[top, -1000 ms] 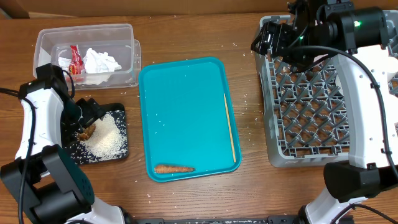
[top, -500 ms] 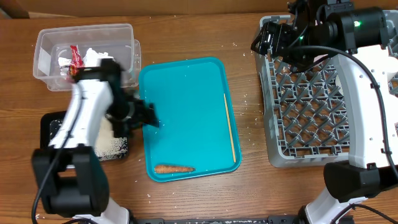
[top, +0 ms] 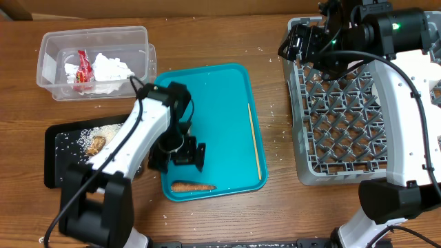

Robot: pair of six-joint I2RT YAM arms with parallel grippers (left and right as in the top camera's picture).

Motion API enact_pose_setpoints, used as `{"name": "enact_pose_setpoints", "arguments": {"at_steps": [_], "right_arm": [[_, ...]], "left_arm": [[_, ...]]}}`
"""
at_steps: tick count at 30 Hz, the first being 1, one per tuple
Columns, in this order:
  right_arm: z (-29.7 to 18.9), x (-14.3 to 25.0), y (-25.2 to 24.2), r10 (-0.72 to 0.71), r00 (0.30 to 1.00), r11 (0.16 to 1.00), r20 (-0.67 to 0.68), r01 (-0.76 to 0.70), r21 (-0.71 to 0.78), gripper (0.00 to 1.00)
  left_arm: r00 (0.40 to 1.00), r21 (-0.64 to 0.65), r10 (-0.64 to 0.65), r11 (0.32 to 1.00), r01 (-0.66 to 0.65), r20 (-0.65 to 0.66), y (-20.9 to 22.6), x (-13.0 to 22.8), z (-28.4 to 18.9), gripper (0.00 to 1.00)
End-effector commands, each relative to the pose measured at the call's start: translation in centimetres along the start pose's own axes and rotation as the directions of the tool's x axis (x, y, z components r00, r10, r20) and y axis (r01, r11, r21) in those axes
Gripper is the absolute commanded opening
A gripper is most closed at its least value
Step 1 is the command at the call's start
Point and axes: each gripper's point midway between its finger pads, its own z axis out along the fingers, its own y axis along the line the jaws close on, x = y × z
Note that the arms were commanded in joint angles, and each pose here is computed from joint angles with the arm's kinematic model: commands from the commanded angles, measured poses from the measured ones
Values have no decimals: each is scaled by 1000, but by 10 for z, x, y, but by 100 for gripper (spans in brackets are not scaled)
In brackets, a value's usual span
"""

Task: Sort waste into correct bins and load items into the dishwasher
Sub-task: 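Move the left gripper back to the carrot at the tray's bottom edge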

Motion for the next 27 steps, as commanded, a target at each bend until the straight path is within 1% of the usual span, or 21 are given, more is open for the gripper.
{"name": "enact_pose_setpoints", "arguments": {"at_steps": [1, 3, 6, 10, 15, 17, 23, 27], "right_arm": [[2, 1, 2, -2, 1000, 1000, -5, 1, -6, 100], [2, 1, 2, -2, 1000, 1000, -5, 1, -6, 100], [2, 1, 2, -2, 1000, 1000, -5, 1, -6, 100], [2, 1, 2, -2, 1000, 1000, -5, 1, -6, 100], [2, 1, 2, -2, 1000, 1000, -5, 2, -6, 100], [2, 1, 2, -2, 1000, 1000, -5, 1, -6, 100], [2, 1, 2, -2, 1000, 1000, -5, 1, -6, 100], [2, 1, 2, -1, 1000, 1000, -6, 1, -6, 100]], "left_arm": [[996, -11, -65, 998, 65, 64, 13, 23, 5, 99], [993, 3, -56, 998, 56, 107, 15, 27, 11, 100], [983, 27, -45, 999, 40, 176, 15, 23, 14, 100], [969, 39, 8, 999, -18, 248, 11, 5, 16, 100], [955, 30, 15, 999, -25, 297, 11, -10, 19, 100], [955, -2, 16, 1000, -17, 295, 18, -9, 21, 100], [974, -26, 24, 999, -18, 226, 19, 0, 39, 100], [977, -22, -48, 998, 54, 209, 12, 1, 46, 100]]}}
